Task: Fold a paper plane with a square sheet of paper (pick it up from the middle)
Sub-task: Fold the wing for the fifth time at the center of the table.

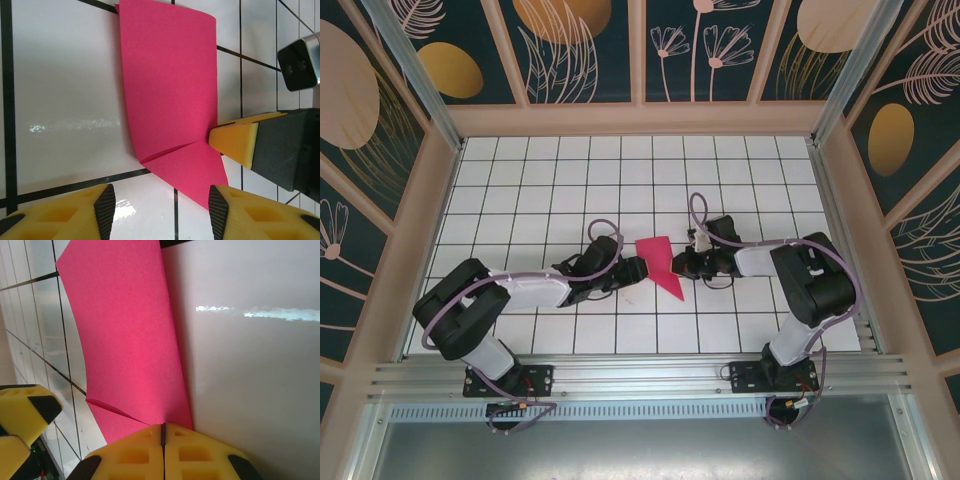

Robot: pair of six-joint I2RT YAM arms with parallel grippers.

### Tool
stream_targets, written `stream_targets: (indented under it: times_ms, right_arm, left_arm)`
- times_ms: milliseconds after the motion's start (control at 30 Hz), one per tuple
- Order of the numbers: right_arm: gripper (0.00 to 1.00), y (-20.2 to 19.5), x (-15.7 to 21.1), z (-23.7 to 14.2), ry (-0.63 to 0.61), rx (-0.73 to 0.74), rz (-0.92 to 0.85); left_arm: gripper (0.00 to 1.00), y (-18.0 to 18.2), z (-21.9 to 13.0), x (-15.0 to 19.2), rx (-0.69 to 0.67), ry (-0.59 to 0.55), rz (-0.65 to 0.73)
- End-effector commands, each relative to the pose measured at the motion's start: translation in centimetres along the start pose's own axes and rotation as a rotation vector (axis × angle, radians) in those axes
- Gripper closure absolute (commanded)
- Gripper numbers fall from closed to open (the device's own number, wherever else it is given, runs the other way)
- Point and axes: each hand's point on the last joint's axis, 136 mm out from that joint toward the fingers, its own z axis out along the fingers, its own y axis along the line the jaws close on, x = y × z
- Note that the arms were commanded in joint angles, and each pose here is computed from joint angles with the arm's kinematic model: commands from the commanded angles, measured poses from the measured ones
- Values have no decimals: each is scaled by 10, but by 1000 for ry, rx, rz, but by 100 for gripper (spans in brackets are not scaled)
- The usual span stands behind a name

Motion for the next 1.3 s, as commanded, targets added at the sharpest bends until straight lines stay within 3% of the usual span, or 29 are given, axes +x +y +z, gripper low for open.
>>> stream_targets:
  times_ms: [0,633,800,1033,1267]
  right_arm:
    - [91,-34,18,7,34,83,69]
    - [90,-41,18,7,31,74,84]
    - [88,-38,16,7,30,61,78]
    - [83,-17,3,-5,-17,39,11]
    - [65,12,-16,-36,-187,138,-174]
  left_arm:
    - [46,-9,7,-5,17,-11,-69]
    - [51,-4,40,-4,-35,21,-133]
    - [61,-13,47,-5,-11,27,-120]
    - [89,-8,46,-12,-68,6,-72]
    - [98,-3,35,-22,-118,-14,-58]
